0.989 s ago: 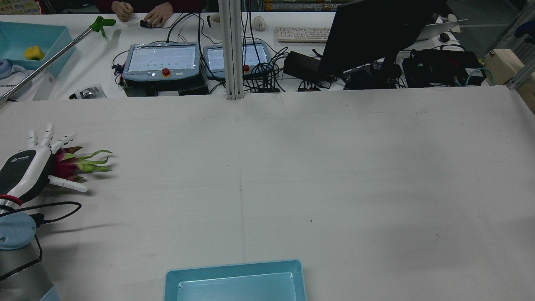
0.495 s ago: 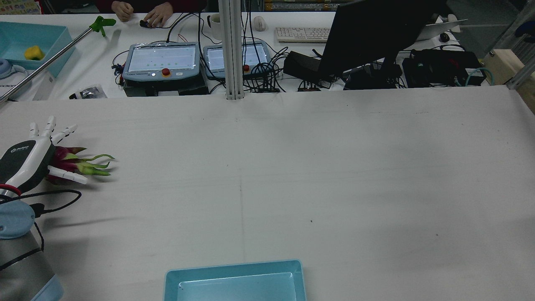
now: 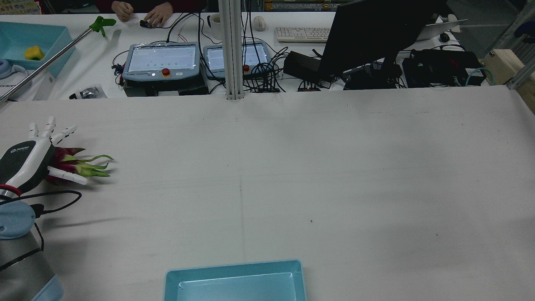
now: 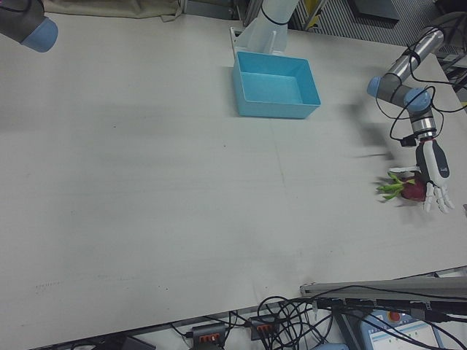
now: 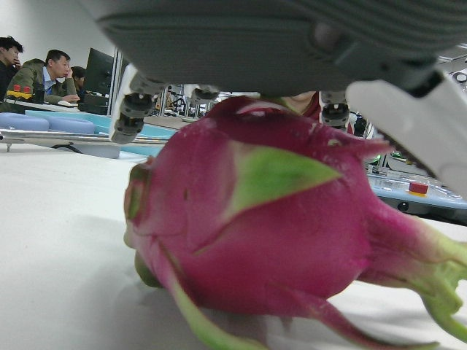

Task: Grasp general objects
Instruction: 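Close the left hand fingers around the dragon fruit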

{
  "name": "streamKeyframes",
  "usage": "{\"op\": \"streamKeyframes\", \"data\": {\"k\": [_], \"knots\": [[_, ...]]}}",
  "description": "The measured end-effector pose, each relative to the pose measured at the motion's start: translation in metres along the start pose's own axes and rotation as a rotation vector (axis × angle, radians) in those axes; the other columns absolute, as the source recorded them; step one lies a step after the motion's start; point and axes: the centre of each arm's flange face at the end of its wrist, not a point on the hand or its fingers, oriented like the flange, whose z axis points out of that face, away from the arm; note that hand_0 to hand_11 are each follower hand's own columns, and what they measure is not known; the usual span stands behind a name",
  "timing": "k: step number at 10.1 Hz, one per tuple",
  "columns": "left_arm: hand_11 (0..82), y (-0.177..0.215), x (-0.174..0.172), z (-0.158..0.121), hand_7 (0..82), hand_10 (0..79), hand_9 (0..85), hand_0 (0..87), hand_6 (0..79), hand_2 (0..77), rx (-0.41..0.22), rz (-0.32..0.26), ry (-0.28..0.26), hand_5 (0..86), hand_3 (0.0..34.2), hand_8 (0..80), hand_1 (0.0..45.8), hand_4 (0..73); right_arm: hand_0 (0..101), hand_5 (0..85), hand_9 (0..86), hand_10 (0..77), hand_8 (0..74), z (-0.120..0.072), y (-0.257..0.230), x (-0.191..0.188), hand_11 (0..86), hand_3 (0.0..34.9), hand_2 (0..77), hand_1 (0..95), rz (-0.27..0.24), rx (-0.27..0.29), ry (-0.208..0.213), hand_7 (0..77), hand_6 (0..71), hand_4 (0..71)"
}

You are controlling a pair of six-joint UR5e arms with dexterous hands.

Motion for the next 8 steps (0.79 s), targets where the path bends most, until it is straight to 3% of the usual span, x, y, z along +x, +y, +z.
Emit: {"op": "streamKeyframes", "data": {"k": [8], "knots": [[10.9,0.004,-0.016,0.003,1.1,13.6,0.5,44.7,0.0,1.1,-0.005,0.011,0.001,8.2,30.0,1.1,0.0,4.9,0,74.2,1.6,0.5,0.0,0.000,0.000,0.000,1.1,0.0,1.6,6.5,0.000,0.000,0.000,0.0,0.0,0.0]]}}
